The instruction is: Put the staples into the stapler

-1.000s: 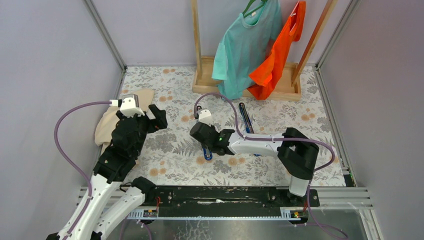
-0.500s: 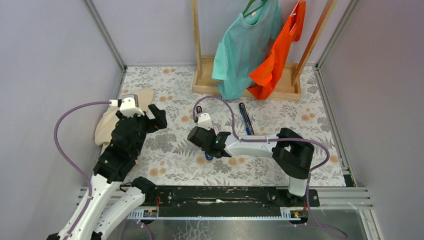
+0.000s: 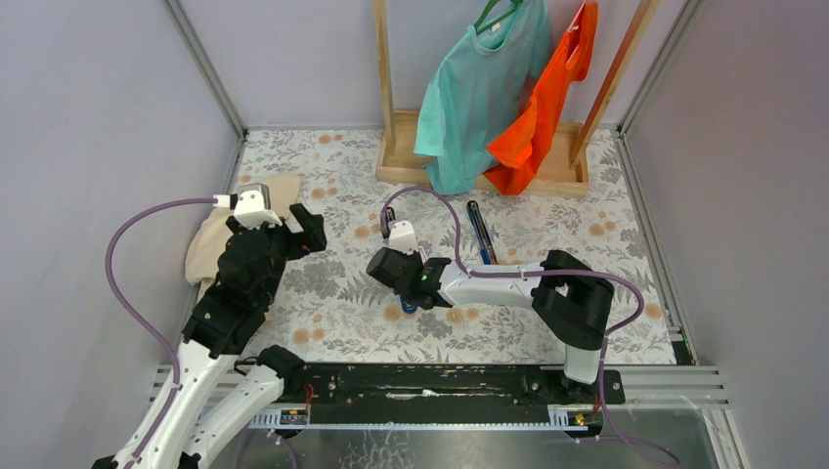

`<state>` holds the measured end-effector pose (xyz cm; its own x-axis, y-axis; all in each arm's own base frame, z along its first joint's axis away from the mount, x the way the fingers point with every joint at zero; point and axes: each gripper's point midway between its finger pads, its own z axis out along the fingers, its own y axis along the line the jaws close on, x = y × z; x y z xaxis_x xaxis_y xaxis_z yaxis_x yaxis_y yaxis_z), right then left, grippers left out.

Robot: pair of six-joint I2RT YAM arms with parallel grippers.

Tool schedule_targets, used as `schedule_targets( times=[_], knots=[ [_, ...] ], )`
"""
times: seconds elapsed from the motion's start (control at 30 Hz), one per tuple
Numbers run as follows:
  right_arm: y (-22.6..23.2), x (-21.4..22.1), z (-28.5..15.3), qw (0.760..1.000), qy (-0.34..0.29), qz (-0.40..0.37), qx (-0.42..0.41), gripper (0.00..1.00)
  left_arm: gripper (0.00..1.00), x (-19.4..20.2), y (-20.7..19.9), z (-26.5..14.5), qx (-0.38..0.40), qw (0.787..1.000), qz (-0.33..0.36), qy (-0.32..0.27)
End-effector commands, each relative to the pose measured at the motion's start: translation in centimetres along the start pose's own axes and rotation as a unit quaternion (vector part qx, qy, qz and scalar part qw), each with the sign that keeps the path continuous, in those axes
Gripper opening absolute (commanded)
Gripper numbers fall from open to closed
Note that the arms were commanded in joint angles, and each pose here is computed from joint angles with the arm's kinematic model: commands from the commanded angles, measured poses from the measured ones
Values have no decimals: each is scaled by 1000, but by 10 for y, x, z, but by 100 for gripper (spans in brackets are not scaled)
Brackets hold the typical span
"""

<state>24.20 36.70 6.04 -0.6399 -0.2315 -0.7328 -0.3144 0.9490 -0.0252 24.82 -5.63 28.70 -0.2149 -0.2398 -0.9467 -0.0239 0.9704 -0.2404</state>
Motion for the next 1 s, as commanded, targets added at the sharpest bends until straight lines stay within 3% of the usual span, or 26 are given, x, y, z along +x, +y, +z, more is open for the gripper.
schedule_targets(
  times=[0.0,0.4,0.97],
  knots=[
    [0,-2,2,999,-19,20,16,14,100,-1,1,2,-3,1000,-8,-5],
    [-9,3,6,998,-31,48,32,23,100,0,1,2,-3,1000,-9,-3],
    [-9,-14,-11,998,-49,35,7,47,100,3,0,5,-1,1000,-6,4]
  ],
)
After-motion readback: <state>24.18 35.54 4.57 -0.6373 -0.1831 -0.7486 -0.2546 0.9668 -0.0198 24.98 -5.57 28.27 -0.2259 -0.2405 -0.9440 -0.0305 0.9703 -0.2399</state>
